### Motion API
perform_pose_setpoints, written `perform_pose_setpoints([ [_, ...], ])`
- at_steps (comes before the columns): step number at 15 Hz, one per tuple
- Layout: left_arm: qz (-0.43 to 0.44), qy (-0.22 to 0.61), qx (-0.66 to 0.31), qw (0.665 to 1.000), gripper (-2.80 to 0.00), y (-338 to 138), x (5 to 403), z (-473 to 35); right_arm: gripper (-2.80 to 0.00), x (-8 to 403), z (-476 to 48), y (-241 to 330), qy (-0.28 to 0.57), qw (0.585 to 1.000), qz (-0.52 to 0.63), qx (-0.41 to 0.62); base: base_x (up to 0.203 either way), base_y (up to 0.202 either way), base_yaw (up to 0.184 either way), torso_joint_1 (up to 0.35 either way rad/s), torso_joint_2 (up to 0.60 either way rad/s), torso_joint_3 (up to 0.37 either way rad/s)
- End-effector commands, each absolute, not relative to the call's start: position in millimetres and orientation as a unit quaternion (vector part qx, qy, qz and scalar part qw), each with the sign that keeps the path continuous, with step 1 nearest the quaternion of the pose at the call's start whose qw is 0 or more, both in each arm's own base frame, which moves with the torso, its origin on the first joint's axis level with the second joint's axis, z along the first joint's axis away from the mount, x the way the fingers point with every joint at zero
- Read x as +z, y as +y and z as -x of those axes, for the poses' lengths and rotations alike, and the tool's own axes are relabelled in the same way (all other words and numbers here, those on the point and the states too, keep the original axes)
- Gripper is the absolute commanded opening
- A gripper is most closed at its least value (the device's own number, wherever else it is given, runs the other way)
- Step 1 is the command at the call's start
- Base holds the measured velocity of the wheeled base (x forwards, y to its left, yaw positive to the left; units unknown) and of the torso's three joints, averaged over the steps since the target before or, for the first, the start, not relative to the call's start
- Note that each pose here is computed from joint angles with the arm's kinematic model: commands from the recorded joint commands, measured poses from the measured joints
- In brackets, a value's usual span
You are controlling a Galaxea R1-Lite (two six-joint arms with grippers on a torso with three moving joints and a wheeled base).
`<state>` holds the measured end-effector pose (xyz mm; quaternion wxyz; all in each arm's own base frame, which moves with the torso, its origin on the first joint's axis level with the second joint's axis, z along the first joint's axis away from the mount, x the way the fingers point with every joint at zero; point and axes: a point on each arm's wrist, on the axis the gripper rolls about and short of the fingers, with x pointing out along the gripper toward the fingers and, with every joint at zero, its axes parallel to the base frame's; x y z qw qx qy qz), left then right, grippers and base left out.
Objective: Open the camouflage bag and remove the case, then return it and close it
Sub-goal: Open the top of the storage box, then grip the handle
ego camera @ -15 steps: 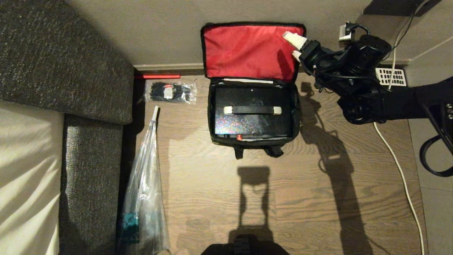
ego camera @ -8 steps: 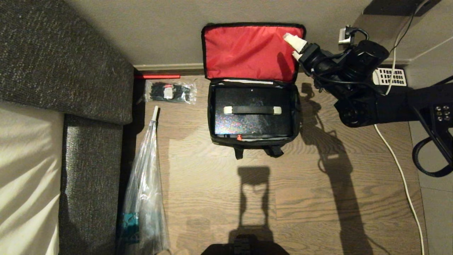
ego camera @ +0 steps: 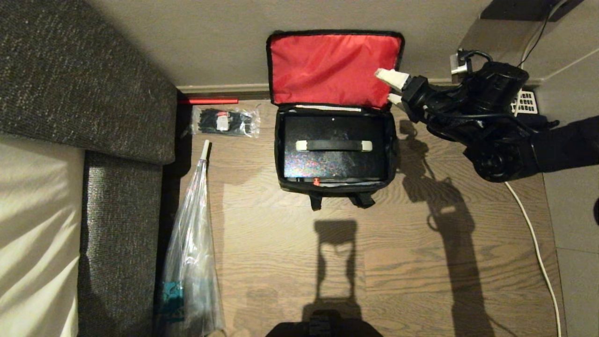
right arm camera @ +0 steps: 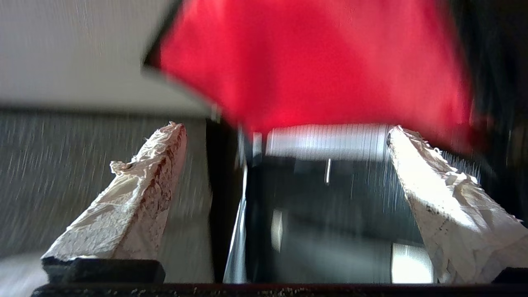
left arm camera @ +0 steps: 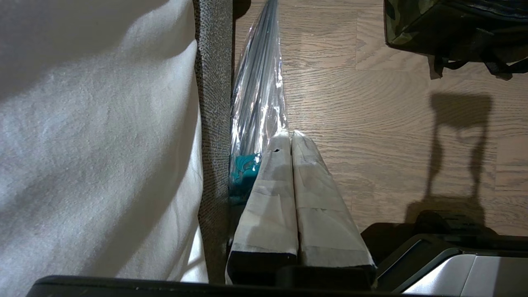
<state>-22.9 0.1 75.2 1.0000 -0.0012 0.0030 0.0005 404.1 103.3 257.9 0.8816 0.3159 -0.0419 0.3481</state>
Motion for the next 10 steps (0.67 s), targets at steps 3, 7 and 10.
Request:
perform_pose_setpoints([
  [3, 0.002, 0.002, 0.001, 1.000, -2.80, 0, 75, 23, 0.00, 251, -330, 88, 0.046, 0.881, -0.304, 0.359, 0.000, 0.000, 0.000, 0.000, 0.00, 0.000],
  [7, 0.002, 0.002, 0.001, 1.000, -2.80, 0, 75, 23, 0.00, 248, -260, 73, 0.090, 0.879, -0.286, 0.372, 0.000, 0.000, 0.000, 0.000, 0.00, 0.000],
  [10, 0.002, 0.002, 0.001, 1.000, -2.80, 0, 75, 23, -2.80, 246, -215, 64, 0.111, 0.864, -0.283, 0.401, 0.000, 0.000, 0.000, 0.000, 0.00, 0.000],
])
